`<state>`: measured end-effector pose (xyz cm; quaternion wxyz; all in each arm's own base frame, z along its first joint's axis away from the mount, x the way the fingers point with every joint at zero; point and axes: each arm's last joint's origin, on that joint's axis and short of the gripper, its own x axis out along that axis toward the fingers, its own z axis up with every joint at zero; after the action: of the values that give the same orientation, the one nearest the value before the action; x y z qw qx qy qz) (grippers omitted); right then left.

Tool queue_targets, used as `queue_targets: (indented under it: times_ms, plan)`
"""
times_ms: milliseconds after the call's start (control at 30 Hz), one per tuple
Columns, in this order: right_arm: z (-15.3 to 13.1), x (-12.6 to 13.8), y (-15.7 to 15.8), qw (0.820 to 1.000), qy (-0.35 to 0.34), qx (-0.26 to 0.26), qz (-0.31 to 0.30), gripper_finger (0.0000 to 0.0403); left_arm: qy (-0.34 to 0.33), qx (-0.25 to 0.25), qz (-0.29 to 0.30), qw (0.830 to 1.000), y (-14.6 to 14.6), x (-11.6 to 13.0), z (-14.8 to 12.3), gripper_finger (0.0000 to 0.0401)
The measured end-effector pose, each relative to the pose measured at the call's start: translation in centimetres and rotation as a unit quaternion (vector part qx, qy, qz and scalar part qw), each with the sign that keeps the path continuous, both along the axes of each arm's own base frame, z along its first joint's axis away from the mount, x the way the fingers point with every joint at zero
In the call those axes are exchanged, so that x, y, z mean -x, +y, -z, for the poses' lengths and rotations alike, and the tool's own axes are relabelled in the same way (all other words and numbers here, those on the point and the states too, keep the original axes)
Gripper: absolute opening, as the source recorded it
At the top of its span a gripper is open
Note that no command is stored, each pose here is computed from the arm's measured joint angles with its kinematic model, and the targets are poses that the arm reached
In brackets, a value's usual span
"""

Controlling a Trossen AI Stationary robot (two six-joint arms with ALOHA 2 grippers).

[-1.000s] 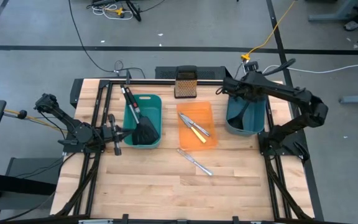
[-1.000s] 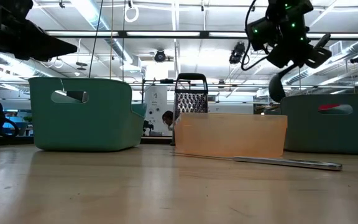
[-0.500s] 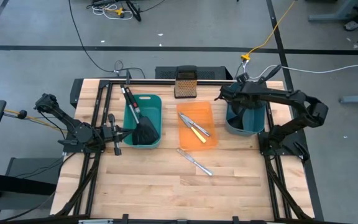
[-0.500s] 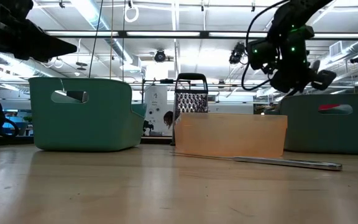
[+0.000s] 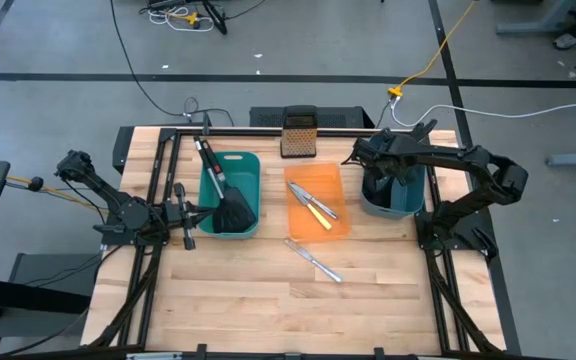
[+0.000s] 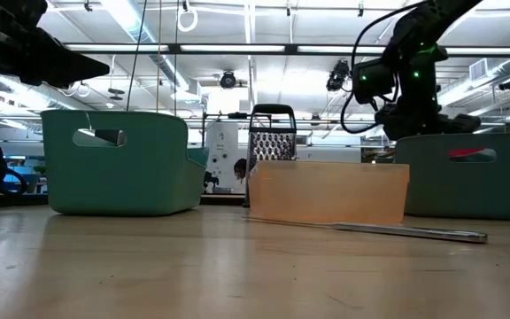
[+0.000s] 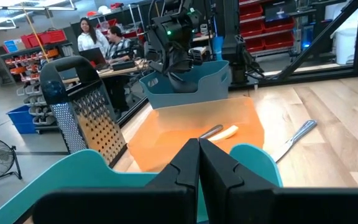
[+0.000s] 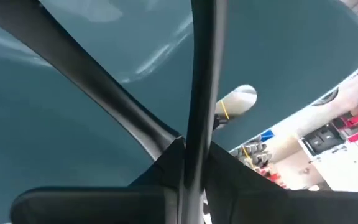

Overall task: Pick & Place Kitchen Items
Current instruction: Put the black serving spoon into the green bin, then adjust the blue bin

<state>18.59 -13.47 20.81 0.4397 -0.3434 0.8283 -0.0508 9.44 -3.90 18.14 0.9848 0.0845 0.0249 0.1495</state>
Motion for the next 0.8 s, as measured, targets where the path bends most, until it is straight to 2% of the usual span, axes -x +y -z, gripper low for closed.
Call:
queue_targets:
  times_ms: [133,333,467,667,800]
  plan:
    - [0.2,0.0,0.0,1.000,-0.004,-0.005,0.002,0.0044,0.000,-0.001,0.000,1.000,0.0,0.0,0.0,0.0016]
    - [0.2,-0.2,-0.1,1.000,-0.025,0.002,0.010,0.0117,0.001,-0.002,0.000,1.000,0.0,0.0,0.0,0.0016]
    - [0.2,-0.2,0.0,1.000,-0.028,0.005,0.010,0.0147,0.001,-0.002,0.000,1.000,0.0,0.0,0.0,0.0016]
    - [-0.3,-0.4,0.3,0.998,-0.021,0.061,0.012,0.0155,0.001,-0.002,0.000,1.000,0.0,0.0,0.0,0.0016]
    - [-1.9,-0.8,1.2,0.995,-0.070,0.075,0.001,0.0149,0.001,-0.002,0.000,1.000,0.0,0.0,0.0,0.0016]
